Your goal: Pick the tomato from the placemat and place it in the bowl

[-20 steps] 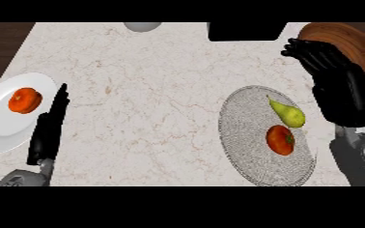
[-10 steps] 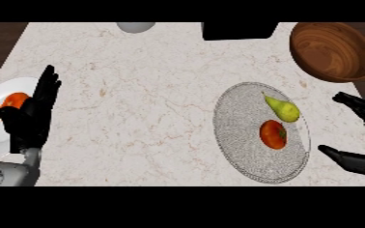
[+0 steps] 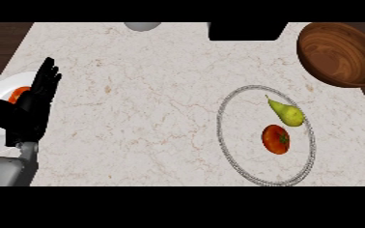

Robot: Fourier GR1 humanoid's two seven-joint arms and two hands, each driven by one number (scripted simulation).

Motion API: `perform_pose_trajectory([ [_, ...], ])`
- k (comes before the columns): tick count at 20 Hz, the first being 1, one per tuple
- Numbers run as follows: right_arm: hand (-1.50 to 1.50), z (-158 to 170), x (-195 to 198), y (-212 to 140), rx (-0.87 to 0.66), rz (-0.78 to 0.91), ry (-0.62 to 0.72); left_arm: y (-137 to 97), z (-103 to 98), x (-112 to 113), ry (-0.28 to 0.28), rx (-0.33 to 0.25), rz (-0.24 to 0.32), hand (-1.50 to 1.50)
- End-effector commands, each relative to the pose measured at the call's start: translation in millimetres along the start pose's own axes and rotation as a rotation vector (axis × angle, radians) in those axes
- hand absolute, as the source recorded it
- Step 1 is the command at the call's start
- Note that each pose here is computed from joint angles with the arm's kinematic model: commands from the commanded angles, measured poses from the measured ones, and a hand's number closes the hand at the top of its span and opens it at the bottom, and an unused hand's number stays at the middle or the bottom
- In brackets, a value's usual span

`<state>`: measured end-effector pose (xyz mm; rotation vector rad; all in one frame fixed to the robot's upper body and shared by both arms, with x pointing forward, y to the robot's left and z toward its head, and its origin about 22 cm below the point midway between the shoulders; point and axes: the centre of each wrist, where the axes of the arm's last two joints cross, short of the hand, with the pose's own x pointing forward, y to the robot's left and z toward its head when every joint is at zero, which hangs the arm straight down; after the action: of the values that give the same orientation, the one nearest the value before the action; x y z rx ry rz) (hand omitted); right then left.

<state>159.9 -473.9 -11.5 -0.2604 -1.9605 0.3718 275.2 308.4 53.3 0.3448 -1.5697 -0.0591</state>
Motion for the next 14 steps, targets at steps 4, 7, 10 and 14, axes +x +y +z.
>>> perform_pose_trajectory([
  [4, -1.50, -65.0, 26.3, -37.9, 0.072, 0.007, -0.069, 11.0, -8.5, 0.7, -0.005, -0.009, 0.008, 0.00],
  [7, -1.50, -81.1, 36.1, -37.1, 0.159, 0.073, -0.061, -6.9, 0.5, -0.6, 0.010, -0.024, -0.002, 0.00],
  [10, -1.50, -98.9, 59.7, -34.0, 0.315, 0.186, -0.008, 1.6, 4.1, 6.2, -0.008, -0.025, 0.002, 0.00],
  [14, -1.50, -112.6, 57.9, -15.3, 0.429, 0.262, 0.035, -4.4, -6.2, 6.9, -0.006, -0.019, 0.014, 0.00],
])
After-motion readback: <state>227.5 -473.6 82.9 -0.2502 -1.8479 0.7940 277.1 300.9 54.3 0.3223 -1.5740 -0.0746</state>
